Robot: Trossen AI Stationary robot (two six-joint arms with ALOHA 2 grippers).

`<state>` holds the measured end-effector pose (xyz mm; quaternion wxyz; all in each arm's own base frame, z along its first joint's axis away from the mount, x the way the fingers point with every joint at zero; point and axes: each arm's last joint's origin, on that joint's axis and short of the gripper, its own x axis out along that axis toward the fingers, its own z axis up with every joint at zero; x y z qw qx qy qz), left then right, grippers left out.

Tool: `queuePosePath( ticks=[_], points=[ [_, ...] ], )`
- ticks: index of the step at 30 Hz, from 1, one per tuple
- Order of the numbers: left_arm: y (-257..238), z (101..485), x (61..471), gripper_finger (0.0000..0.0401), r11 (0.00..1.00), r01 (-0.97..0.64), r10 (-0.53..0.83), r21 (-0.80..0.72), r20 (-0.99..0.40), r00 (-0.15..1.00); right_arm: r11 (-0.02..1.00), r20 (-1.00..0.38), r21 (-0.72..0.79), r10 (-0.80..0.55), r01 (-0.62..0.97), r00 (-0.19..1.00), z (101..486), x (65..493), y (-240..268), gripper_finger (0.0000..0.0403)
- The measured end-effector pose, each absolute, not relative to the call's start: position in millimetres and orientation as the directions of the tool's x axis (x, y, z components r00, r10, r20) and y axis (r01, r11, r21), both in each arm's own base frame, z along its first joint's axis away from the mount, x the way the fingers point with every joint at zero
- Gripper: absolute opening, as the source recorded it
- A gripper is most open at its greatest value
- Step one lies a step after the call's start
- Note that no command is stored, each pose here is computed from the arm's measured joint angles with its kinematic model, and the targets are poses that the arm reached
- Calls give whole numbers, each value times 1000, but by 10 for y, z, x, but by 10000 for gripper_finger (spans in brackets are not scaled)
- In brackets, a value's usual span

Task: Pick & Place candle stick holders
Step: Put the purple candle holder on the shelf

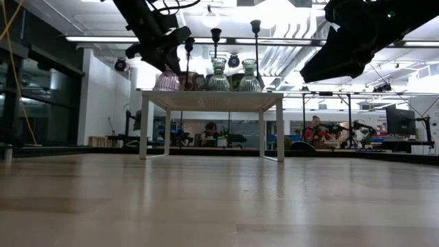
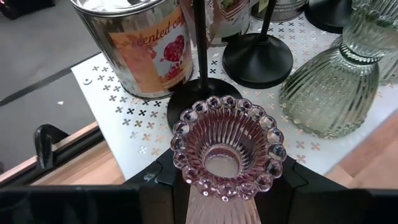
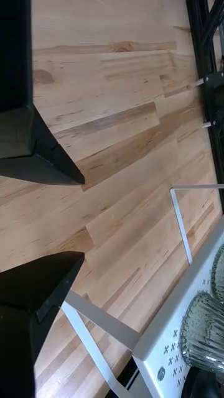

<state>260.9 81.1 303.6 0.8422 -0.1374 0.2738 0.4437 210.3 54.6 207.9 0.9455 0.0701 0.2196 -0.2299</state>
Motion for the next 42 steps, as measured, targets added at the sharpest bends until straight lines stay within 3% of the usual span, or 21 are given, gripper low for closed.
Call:
queuePosePath(
  ticks=[35, 42],
  points=[
    [841, 2979, 2720, 123, 580, -811, 696, 70, -559, 450, 884, -447, 31, -404, 466, 798, 2079, 2103, 545, 176],
    [837, 2953, 2706, 177, 585, -806, 688, 87, -579, 437, 884, -447, 32, -404, 466, 798, 2080, 2104, 546, 176]
  ],
)
